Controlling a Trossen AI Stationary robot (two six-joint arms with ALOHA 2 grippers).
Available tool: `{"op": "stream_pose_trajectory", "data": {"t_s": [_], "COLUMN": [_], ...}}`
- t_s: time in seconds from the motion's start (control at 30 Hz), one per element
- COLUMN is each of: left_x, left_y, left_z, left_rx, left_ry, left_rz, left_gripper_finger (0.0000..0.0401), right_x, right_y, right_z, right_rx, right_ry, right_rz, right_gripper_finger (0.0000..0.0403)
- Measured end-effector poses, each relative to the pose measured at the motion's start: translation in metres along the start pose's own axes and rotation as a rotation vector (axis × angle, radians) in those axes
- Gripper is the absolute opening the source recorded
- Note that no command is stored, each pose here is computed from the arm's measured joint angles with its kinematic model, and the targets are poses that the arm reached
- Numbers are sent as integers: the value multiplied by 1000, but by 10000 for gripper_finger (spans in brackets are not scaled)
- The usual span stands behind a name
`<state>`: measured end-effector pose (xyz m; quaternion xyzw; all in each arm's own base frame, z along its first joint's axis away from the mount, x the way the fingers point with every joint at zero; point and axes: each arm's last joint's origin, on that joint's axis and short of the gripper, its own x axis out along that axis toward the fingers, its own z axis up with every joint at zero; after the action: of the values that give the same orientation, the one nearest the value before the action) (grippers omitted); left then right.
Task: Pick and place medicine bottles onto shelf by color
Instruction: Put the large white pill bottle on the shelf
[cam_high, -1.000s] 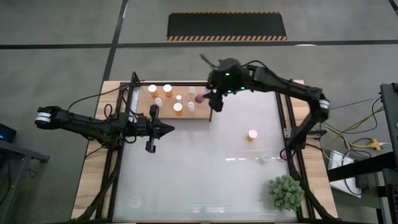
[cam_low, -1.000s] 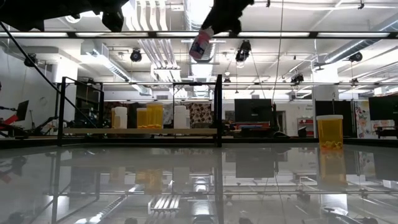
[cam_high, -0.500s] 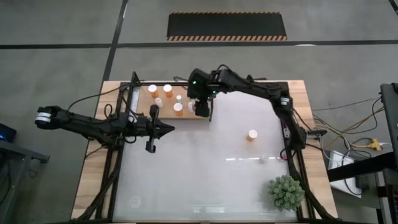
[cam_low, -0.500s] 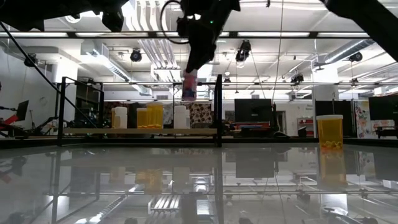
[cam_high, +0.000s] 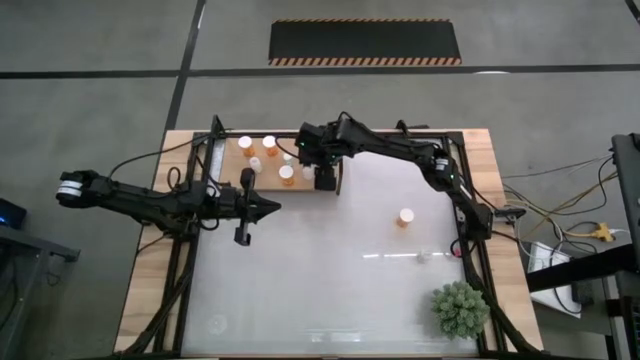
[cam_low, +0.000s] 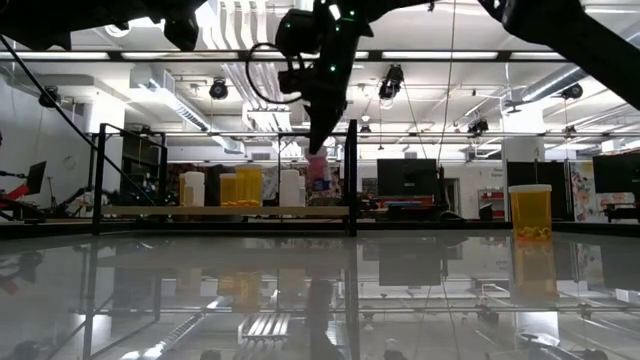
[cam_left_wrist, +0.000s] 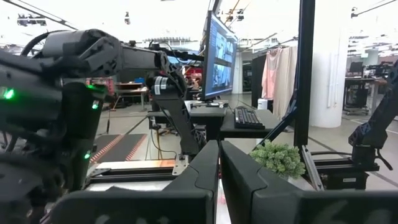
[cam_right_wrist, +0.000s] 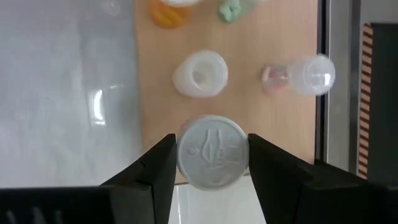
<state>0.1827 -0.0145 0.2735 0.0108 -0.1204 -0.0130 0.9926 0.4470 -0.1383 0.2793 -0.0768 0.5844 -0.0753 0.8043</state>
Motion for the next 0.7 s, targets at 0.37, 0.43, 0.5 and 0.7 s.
{"op": "stream_pose_trajectory", "data": {"t_s": [0.37, 0.43, 0.5, 0.7], "left_x": [0, 0, 0, 0], "left_y": [0, 0, 0, 0], "left_z": [0, 0, 0, 1], "left_rx": [0, 0, -1, -7], "left_ry": [-1, -1, -2, -4], "left_rz": [0, 0, 0, 0], "left_gripper_finger": [0, 0, 0, 0], "right_x": [4, 5, 4, -19], "right_y": [1, 1, 1, 3], "right_z": [-1, -1, -1, -2], "right_rx": [28, 27, 27, 28], "right_ry": [12, 12, 11, -10], "right_rz": [2, 2, 2, -2], "right_gripper_finger": [212, 217, 219, 218]}}
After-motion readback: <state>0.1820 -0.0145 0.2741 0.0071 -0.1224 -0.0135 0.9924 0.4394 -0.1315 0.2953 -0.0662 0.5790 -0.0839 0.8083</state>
